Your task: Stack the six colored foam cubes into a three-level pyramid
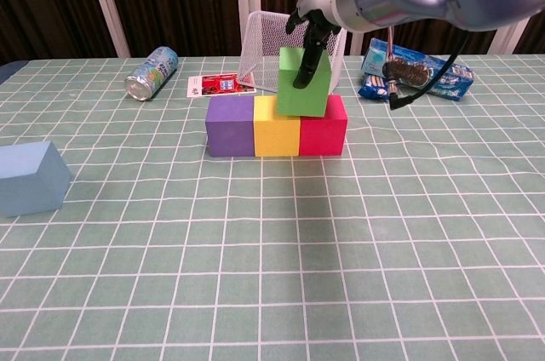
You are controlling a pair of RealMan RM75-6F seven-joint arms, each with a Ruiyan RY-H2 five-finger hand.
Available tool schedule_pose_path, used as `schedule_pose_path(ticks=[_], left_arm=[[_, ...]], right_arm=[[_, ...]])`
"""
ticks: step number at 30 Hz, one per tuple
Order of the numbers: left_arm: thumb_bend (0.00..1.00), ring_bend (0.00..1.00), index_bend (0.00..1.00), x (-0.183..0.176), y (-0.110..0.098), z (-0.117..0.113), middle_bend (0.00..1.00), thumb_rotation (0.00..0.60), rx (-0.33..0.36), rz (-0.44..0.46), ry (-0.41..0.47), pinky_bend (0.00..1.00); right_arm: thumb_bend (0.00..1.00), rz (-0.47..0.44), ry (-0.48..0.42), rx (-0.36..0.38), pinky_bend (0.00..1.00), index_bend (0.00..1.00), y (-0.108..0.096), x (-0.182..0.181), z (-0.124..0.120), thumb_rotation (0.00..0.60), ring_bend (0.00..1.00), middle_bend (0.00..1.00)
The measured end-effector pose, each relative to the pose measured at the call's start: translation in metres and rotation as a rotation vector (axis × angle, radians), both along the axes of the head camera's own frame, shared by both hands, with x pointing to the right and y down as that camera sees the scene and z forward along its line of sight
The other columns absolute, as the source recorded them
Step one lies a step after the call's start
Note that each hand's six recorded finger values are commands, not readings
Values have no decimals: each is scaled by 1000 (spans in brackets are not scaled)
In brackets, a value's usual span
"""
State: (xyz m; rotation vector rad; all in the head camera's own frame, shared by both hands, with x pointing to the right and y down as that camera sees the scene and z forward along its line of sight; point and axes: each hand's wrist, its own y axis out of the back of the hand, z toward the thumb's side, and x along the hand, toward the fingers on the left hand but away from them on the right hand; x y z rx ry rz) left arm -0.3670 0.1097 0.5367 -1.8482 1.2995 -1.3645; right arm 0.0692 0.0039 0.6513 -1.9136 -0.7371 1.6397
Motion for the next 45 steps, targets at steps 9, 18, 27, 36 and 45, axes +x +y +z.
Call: schedule_pose_path(ticks=[9, 18, 27, 36, 45], left_arm=[[36, 0, 0, -2, -1, 1, 0, 600, -2, -5, 0, 49], [36, 0, 0, -1, -1, 1, 0, 600, -3, -2, 1, 49], [36, 0, 0, -1, 0, 0, 0, 600, -2, -1, 3, 49], [36, 0, 0, -2, 0, 1, 0, 600, -5, -1, 1, 49], [36, 0, 0, -2, 0, 2, 0, 600, -8, 0, -2, 49]], right_arm=[[315, 2, 14, 6, 0, 16, -3, 0, 3, 600, 242, 390], [315, -2, 10, 7, 0, 16, -2, -2, 3, 600, 242, 390], [315, -25, 4, 20, 0, 16, 0, -4, 4, 600, 241, 390], [315, -58, 10, 48, 0, 16, -1, -3, 5, 600, 241, 390], [315, -58, 16, 36, 0, 16, 0, -1, 8, 600, 242, 390]])
